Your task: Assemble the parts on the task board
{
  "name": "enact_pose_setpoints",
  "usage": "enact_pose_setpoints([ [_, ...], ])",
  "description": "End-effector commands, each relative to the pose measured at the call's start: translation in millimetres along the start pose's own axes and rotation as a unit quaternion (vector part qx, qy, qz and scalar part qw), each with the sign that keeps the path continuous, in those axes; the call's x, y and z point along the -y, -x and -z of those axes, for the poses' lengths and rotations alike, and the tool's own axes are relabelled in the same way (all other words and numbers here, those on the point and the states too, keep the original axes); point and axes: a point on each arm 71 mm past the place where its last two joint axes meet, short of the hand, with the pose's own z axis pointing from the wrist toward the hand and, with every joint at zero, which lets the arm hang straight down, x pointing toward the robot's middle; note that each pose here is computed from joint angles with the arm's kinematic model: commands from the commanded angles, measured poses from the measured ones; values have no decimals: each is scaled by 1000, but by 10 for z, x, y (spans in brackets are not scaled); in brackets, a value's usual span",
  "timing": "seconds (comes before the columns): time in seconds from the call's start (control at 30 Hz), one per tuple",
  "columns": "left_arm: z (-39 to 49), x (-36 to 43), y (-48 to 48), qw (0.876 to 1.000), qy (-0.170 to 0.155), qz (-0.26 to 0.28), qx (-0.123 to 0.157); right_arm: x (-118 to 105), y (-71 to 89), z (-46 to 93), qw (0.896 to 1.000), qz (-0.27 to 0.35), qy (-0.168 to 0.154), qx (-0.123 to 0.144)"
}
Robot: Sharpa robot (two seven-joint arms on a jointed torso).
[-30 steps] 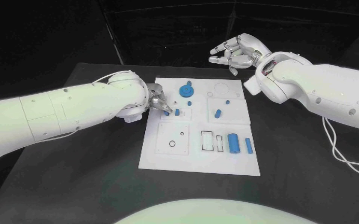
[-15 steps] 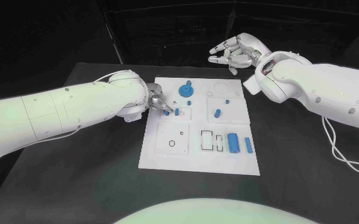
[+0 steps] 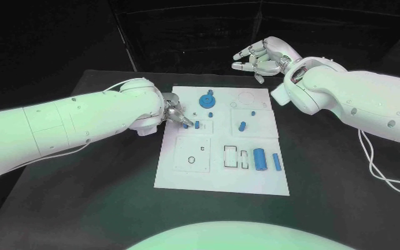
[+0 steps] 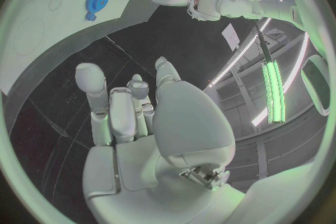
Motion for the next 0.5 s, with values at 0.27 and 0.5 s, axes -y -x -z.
enact_pose_setpoints([
  [0.27, 43, 15, 15, 999, -18, 26, 21, -18, 3, -7, 1000, 1, 6, 2],
  [0.5, 64, -15, 35, 998, -24, 38, 32, -21, -5, -17, 1000, 1, 6, 1],
])
